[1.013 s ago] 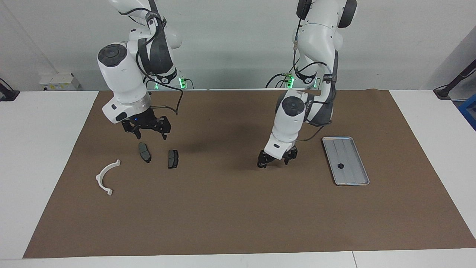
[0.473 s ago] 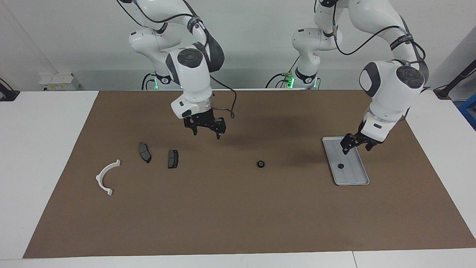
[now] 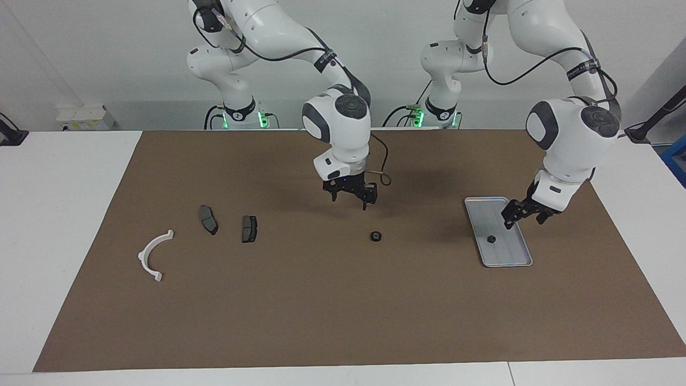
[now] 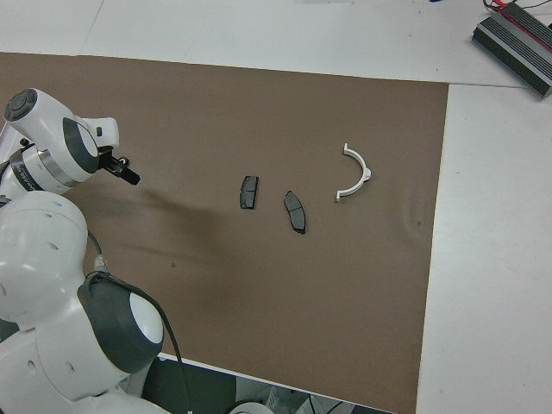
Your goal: Place bearing gear from tray to pile
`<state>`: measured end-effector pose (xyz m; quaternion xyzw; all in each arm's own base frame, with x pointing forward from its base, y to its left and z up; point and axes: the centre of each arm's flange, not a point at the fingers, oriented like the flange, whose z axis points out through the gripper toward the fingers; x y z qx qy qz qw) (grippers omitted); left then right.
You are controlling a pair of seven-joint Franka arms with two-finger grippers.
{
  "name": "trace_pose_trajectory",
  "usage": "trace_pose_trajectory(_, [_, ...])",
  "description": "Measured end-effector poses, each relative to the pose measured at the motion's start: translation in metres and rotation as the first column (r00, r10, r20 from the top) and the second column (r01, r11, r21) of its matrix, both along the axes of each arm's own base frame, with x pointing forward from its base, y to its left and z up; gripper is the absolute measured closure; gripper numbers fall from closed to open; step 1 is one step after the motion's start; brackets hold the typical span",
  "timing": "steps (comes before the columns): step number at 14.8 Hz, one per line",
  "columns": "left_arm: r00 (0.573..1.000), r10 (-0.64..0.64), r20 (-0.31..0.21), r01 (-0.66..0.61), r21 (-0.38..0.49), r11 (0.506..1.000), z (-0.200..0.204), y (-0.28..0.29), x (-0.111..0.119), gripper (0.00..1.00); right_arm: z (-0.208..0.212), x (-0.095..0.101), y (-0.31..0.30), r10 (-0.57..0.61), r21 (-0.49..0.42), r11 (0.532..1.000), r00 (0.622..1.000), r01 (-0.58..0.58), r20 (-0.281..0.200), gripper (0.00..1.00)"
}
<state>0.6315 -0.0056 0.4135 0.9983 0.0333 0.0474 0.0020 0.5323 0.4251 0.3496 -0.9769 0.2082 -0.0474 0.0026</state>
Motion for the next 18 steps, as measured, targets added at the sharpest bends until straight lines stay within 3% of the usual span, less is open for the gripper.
trace_pose_trajectory(3, [1.000, -0.002, 0.012, 0.002, 0.000, 1.000, -0.033, -0.001, 0.002, 0.00, -0.028, 0.016, 0.027, -0.034, -0.030, 0.999, 0.999, 0.033, -0.025, 0.00])
trace_pose_trajectory(7, [1.000, -0.010, -0.024, 0.010, -0.002, 1.000, -0.072, -0.006, -0.001, 0.00, -0.018, 0.049, 0.040, -0.070, -0.037, 0.997, 0.997, 0.069, -0.029, 0.00])
trace_pose_trajectory(8, [0.999, -0.012, -0.038, 0.012, -0.002, 1.000, -0.080, -0.008, -0.005, 0.07, -0.020, 0.054, 0.045, -0.076, -0.033, 0.997, 0.997, 0.075, -0.025, 0.00])
trace_pose_trajectory(12, [0.999, -0.016, -0.038, 0.016, -0.003, 1.000, -0.110, -0.010, -0.021, 0.10, -0.042, 0.062, 0.055, -0.083, -0.030, 0.996, 0.996, 0.082, -0.029, 0.00])
trace_pose_trajectory(16, [0.999, -0.024, -0.035, 0.024, -0.005, 1.000, -0.116, -0.015, -0.025, 0.10, -0.053, 0.068, 0.052, -0.092, -0.032, 0.995, 0.995, 0.091, -0.031, 0.00])
trace_pose_trajectory(18, [0.999, -0.028, -0.033, 0.027, -0.005, 1.000, -0.116, -0.017, -0.025, 0.10, -0.051, 0.076, 0.048, -0.115, 0.021, 0.993, 0.993, 0.116, -0.024, 0.00])
